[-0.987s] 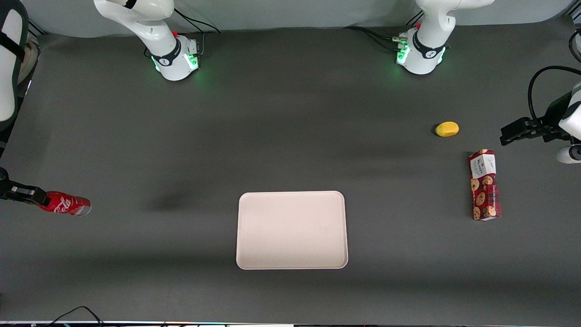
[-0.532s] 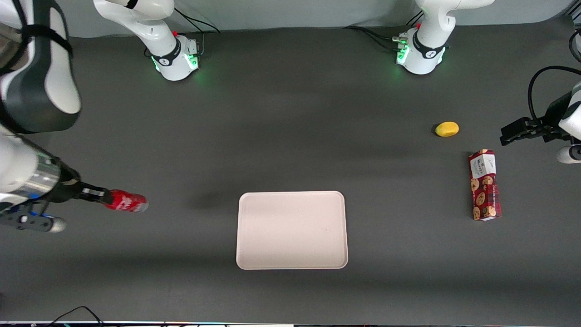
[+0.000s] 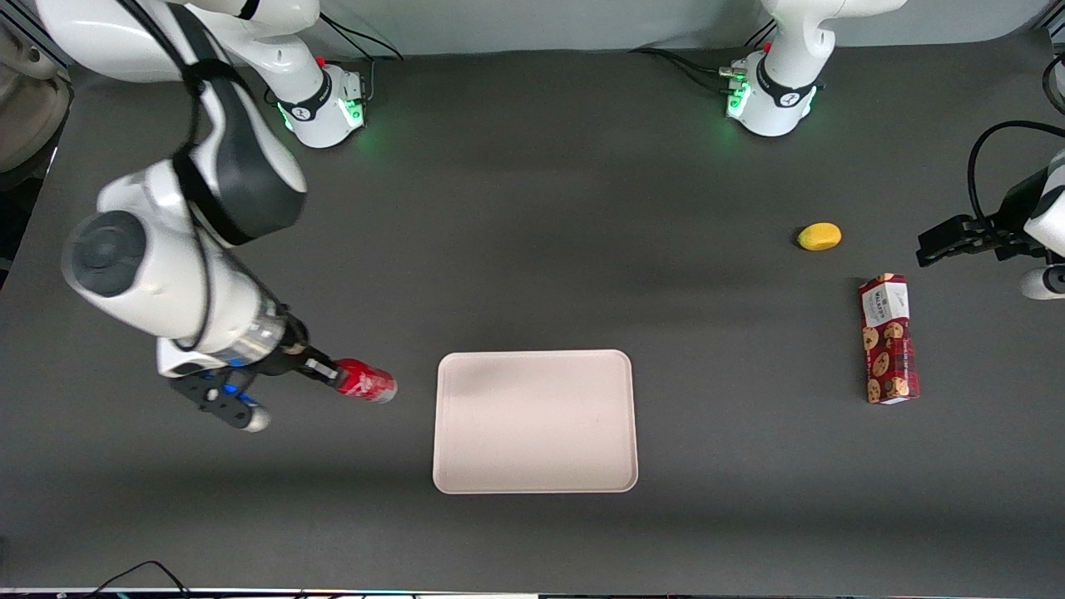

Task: Place coke bottle on tray
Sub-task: 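Carry the bottle over to the white tray with the right gripper, then lower the bottle onto the tray and open the right gripper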

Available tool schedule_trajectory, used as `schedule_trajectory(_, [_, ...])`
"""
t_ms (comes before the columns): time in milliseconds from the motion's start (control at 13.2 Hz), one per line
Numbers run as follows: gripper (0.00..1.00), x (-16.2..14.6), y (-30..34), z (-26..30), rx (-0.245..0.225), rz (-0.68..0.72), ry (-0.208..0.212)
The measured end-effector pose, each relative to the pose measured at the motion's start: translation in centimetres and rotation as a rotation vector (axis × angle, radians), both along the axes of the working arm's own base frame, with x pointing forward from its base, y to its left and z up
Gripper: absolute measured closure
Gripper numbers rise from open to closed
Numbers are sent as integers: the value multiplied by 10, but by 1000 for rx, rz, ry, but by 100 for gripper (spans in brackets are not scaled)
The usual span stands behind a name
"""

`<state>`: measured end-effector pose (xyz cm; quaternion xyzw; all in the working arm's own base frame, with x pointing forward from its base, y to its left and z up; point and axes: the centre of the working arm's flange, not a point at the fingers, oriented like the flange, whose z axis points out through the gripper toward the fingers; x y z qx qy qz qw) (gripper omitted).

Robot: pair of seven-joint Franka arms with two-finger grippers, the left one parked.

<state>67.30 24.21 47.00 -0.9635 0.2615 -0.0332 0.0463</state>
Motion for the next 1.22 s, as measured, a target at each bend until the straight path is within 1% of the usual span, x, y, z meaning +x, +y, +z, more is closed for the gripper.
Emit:
schedule_trajectory(152, [65,-2,32,-34,-31,-40,-9])
schedule_trajectory(228, [65,-1,42,-52,-38,-66,-15])
schedule_trajectory(456, [65,5,54,-97,-38,-124,-11])
schedule_trajectory(532, [65,6,59,-107,-41,-147,-21])
schedule_trajectory(684, [65,3,76,-120,-46,-179,-51])
schedule_trajectory(911, [65,-6,103,-132,-41,-202,-66])
schedule_trajectory(987, [65,-9,109,-136,-50,-201,-73])
schedule_trajectory(1215, [65,-9,110,-145,-61,-201,-74])
